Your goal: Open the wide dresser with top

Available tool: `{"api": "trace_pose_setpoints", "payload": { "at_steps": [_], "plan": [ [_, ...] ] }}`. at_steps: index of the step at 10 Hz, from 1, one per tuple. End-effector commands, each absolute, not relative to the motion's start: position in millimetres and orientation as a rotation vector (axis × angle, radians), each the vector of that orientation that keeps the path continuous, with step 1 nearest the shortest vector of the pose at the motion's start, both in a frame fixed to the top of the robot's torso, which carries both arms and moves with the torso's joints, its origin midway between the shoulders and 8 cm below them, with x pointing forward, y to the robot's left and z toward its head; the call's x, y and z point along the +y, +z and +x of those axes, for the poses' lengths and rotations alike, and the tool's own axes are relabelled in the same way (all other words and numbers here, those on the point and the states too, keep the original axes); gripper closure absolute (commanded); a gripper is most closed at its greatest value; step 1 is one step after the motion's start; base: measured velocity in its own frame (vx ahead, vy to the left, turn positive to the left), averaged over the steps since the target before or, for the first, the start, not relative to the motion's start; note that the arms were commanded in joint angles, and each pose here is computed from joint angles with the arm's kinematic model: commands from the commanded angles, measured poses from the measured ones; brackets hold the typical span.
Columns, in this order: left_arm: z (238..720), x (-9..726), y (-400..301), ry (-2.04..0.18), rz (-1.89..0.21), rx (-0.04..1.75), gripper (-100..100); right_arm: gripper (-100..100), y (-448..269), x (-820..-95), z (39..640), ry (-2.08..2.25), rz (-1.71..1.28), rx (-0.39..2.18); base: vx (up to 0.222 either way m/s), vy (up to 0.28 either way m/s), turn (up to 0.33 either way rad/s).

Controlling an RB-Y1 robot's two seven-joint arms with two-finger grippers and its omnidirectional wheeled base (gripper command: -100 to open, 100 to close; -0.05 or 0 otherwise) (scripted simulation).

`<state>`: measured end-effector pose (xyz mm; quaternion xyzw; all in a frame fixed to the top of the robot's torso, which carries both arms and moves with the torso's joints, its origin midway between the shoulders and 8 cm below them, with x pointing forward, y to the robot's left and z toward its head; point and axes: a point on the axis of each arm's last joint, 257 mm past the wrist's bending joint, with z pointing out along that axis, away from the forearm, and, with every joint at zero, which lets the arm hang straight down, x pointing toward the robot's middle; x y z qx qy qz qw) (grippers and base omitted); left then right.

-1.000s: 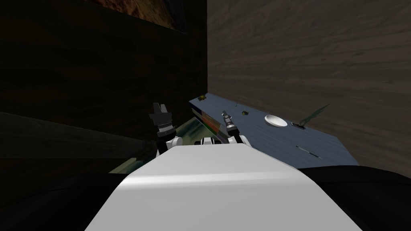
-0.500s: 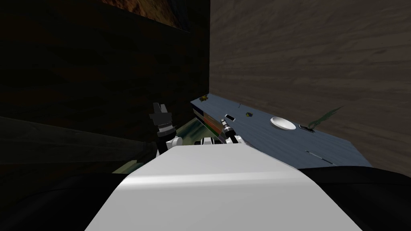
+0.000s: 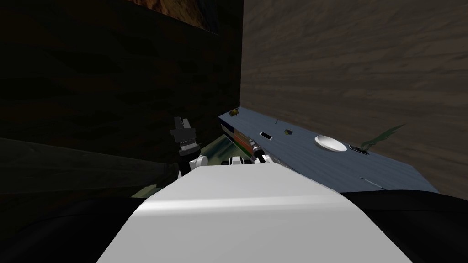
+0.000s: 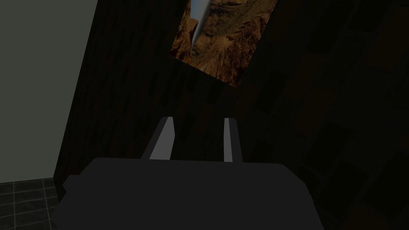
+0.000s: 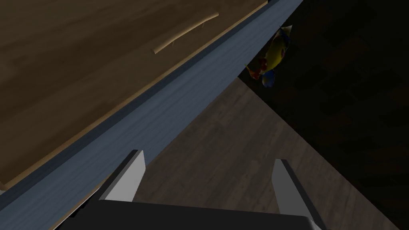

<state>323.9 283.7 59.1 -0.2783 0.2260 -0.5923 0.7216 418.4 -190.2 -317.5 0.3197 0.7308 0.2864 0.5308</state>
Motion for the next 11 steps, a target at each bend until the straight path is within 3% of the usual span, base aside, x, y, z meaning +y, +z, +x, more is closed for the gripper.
{"api": "trace_pose_setpoints", "payload": {
  "at_steps": [1,11],
  "plan": [
    [324,284,59,-1.309,-0.615,0.499,0,-100,-353,-196,411,0.575,0.753,1.840,0.061,0.072,0.009],
    [324,284,59,-1.309,-0.615,0.499,0,-100,-467,-226,365,0.101,0.599,2.151,0.065,0.077,0.009]
  ]
}}
